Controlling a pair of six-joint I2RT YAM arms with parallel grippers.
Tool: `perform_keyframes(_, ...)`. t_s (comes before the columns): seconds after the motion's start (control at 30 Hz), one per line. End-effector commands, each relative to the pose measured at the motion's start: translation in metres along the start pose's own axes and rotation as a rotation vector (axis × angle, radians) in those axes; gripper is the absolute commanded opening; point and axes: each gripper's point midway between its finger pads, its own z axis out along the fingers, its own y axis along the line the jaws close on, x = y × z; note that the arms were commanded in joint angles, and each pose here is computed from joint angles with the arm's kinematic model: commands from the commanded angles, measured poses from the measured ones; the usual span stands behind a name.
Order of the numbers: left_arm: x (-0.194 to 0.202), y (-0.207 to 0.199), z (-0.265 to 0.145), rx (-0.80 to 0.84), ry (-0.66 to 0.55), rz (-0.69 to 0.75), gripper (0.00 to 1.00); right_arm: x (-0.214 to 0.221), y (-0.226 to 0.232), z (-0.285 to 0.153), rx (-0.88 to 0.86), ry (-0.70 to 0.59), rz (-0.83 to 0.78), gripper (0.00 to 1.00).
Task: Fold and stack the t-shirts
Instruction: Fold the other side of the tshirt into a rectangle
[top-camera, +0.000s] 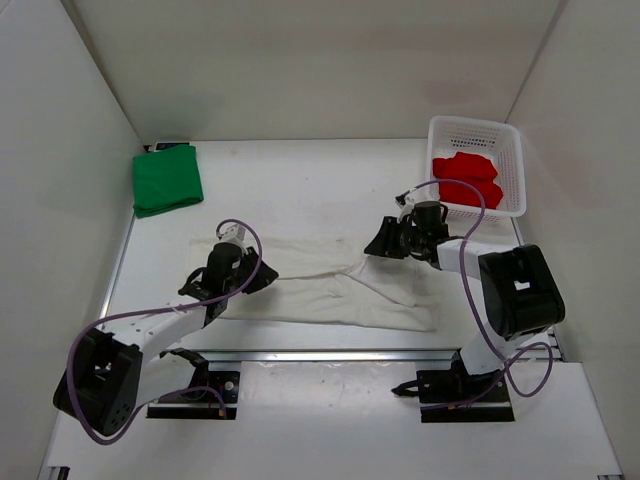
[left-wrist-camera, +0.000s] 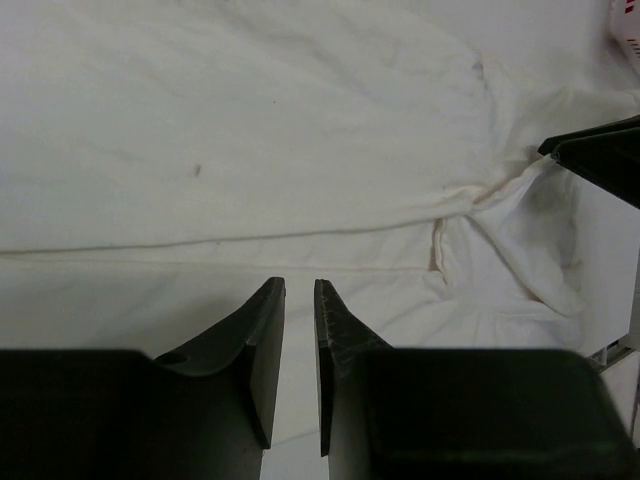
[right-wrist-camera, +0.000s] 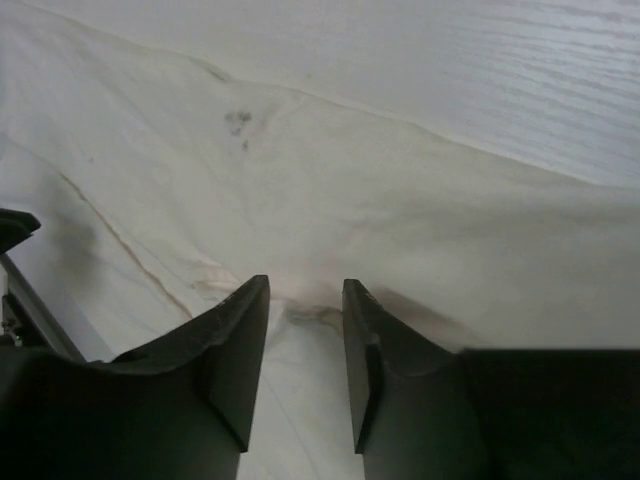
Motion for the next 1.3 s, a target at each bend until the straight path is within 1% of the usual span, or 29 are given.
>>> perform_keyframes(0.0, -0.008, -0.011, -0.003, 0.053, -0.031, -0.007, 0.29, -0.004, 0.020, -0.001, -0.107, -0.023, -0.028, 0.32)
perform_keyframes(0.07, -0.007, -0.010, -0.003, 0.053, -0.033, -0.006, 0.29, 0.001, 0.022, -0.006, -0.105, -0.033, -0.028, 0.35)
perform_keyframes(0.1, -0.007, -0.011, -0.005, 0.058, -0.034, -0.009, 0.29, 0.009, 0.018, -0.006, -0.091, -0.025, -0.014, 0.39)
perform_keyframes(0.13, -0.008, -0.011, -0.005, 0.059, -0.036, -0.014, 0.28, 0.006, 0.020, -0.007, -0.086, -0.039, -0.036, 0.42)
perform_keyframes(0.17, -0.009, -0.014, -0.005, 0.071, -0.038, -0.016, 0.29, 0.014, 0.016, -0.007, -0.077, -0.019, -0.019, 0.43)
perform_keyframes(0.23, -0.008, -0.011, -0.005, 0.062, -0.038, -0.022, 0.29, 0.015, 0.013, -0.008, -0.069, -0.021, -0.022, 0.45)
perform_keyframes(0.27, -0.010, -0.013, -0.005, 0.064, -0.041, -0.021, 0.29, 0.017, 0.013, -0.008, -0.067, -0.014, -0.024, 0.44)
perform_keyframes(0.33, -0.012, -0.013, -0.005, 0.060, -0.049, -0.011, 0.29, 0.017, 0.013, -0.009, -0.061, -0.011, -0.022, 0.31)
perform_keyframes(0.37, -0.011, -0.014, -0.006, 0.067, -0.047, -0.018, 0.29, 0.016, 0.013, -0.010, -0.061, -0.021, -0.027, 0.29)
perform_keyframes(0.43, -0.013, -0.015, -0.008, 0.073, -0.054, -0.024, 0.29, 0.017, 0.018, -0.012, -0.060, -0.030, -0.042, 0.22)
perform_keyframes(0.47, -0.011, -0.012, -0.008, 0.066, -0.053, -0.028, 0.29, 0.017, 0.019, -0.012, -0.058, -0.031, -0.055, 0.12)
perform_keyframes(0.5, -0.013, -0.015, -0.008, 0.070, -0.057, -0.028, 0.28, 0.018, 0.020, -0.013, -0.053, -0.027, -0.051, 0.05)
perform_keyframes(0.57, -0.016, -0.015, -0.009, 0.073, -0.063, -0.033, 0.28, 0.019, 0.025, -0.015, -0.046, -0.022, -0.053, 0.03)
perform_keyframes(0.63, -0.017, -0.019, -0.010, 0.083, -0.066, -0.028, 0.29, 0.017, 0.035, -0.023, -0.033, -0.034, -0.070, 0.03)
perform_keyframes(0.7, -0.018, -0.019, -0.011, 0.082, -0.067, -0.032, 0.28, 0.030, 0.039, -0.029, 0.005, 0.005, -0.062, 0.03)
perform_keyframes(0.73, -0.022, -0.022, -0.013, 0.090, -0.081, -0.034, 0.28, 0.030, 0.042, -0.033, 0.012, 0.006, -0.062, 0.03)
perform_keyframes(0.77, -0.019, -0.020, -0.013, 0.090, -0.070, -0.032, 0.29, 0.029, 0.048, -0.038, 0.023, -0.005, -0.068, 0.04)
perform_keyframes(0.8, -0.020, -0.022, -0.013, 0.095, -0.075, -0.034, 0.29, 0.040, 0.045, -0.042, 0.058, 0.031, -0.047, 0.04)
perform_keyframes(0.93, -0.022, -0.027, -0.015, 0.114, -0.076, -0.038, 0.29, 0.050, 0.057, -0.052, 0.067, 0.046, -0.035, 0.02)
perform_keyframes(1.1, -0.024, -0.030, -0.017, 0.122, -0.087, -0.046, 0.28, 0.064, 0.079, -0.047, 0.090, 0.094, -0.062, 0.01)
perform_keyframes(1.13, -0.022, -0.029, -0.016, 0.119, -0.079, -0.046, 0.29, 0.073, 0.080, -0.045, 0.110, 0.122, -0.084, 0.01)
perform_keyframes(1.17, -0.022, -0.032, -0.018, 0.129, -0.080, -0.043, 0.29, 0.072, 0.081, -0.043, 0.128, 0.134, -0.081, 0.01)
perform_keyframes(1.27, -0.028, -0.035, -0.023, 0.141, -0.102, -0.050, 0.29, 0.087, 0.088, -0.036, 0.155, 0.189, -0.121, 0.00)
